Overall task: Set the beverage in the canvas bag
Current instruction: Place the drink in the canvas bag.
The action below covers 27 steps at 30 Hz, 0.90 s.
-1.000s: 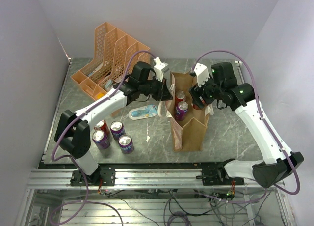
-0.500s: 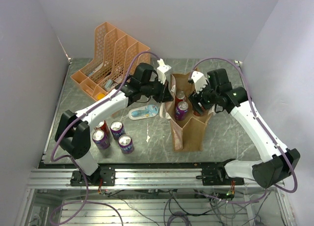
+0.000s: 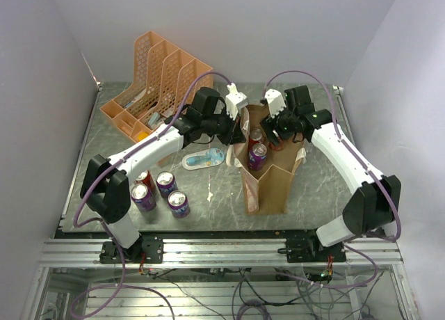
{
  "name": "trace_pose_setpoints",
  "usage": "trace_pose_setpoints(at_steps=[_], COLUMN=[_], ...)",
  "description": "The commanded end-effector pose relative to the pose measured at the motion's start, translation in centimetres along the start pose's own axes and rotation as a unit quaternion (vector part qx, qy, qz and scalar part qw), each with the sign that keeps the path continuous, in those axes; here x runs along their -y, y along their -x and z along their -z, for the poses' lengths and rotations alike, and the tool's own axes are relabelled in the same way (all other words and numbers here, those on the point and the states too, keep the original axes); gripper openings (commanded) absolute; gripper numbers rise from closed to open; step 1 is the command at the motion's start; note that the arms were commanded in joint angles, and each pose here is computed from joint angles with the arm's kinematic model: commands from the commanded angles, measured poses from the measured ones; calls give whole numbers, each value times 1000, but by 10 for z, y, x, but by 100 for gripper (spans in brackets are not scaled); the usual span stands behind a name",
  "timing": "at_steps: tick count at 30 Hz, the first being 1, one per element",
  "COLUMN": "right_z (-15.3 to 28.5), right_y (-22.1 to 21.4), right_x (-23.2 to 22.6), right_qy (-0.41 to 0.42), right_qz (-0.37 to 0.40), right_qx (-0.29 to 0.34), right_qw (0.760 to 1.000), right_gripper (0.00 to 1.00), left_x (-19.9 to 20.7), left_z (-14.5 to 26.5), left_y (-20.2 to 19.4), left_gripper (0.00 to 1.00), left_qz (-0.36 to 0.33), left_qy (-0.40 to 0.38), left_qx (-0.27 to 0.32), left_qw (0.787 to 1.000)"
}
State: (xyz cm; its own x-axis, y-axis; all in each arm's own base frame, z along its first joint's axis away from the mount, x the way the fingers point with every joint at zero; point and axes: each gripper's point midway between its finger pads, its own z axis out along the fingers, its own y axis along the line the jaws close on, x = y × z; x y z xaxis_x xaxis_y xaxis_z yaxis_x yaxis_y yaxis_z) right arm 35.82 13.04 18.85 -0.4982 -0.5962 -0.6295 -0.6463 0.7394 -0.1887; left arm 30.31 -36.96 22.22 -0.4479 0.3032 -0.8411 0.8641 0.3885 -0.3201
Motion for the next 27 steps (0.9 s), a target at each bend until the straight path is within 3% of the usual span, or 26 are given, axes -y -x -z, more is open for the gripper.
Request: trace_pose_setpoints(at_steps=[1, 9, 27], right_z=[1, -15, -42], right_y=[45, 38, -6], right_x=[28, 9, -5], right_qy=[-29, 29, 33], right_qz=[5, -21, -84], right_qx=[72, 84, 69], right_qw=[997, 996, 994], right_gripper=[13, 13, 13], left_x=[-2, 0, -5], left_z=[-7, -8, -9], left_y=[-11, -15, -12], left_gripper=[7, 7, 7], left_qz=[-5, 8, 8], left_qy=[0, -6, -1], left_qx=[-22, -23, -20], left_qw=[1000, 1000, 1000])
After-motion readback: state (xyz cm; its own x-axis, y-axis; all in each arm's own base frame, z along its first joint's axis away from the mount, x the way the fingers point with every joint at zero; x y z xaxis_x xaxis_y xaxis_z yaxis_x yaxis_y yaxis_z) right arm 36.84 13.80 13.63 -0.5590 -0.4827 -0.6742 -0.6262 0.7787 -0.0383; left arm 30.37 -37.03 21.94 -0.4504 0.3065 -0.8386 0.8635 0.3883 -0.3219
